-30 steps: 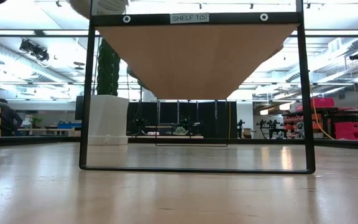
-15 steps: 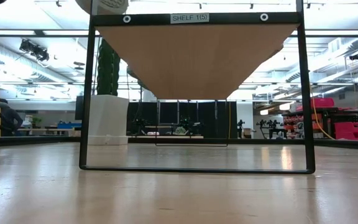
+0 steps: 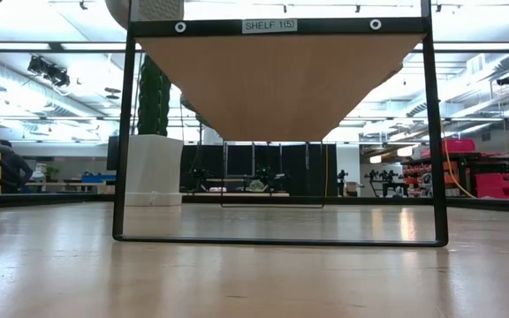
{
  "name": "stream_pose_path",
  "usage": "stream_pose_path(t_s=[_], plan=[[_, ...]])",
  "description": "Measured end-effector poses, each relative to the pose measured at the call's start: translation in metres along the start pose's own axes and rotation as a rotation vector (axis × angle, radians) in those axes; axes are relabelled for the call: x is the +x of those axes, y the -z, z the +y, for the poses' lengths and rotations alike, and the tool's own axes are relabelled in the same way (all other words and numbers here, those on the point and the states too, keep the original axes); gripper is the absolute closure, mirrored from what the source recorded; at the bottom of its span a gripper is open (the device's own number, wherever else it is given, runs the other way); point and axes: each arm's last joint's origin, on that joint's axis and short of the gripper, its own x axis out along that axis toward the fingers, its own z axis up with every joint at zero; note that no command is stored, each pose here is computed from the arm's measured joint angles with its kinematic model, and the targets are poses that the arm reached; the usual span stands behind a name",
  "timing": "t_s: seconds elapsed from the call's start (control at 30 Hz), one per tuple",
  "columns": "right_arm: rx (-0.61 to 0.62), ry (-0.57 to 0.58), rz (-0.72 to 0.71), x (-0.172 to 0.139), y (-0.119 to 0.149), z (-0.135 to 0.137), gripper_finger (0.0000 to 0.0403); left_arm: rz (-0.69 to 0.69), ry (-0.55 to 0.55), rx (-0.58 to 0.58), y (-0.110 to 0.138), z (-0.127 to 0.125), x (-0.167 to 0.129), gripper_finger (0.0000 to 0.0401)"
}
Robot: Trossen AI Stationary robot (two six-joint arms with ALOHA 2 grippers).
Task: Pick and place slides into the shelf
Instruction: Put the gray slide on the shelf
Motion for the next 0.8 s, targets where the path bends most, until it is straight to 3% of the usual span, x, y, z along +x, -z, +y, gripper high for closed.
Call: stream_pose_path(t_s=[0.23,0.47,0.8], plan=[[0.038,0.007,-0.016,0.002,-0.004,-0.006,0.039,-0.084,-0.046,0.076,-0.004,-0.007,0.015,0.0249],[0.108,-0.081,-0.087,0.001,-0.013,-0.002,0.039,-0.132,-0.063,0.152,-0.006,-0.009,0.018,0.0186],[0.204,-0.184,-0.264,-0.001,-0.034,-0.002,0.039,-0.121,-0.091,0.342,-0.007,-0.01,0.022,0.0185]])
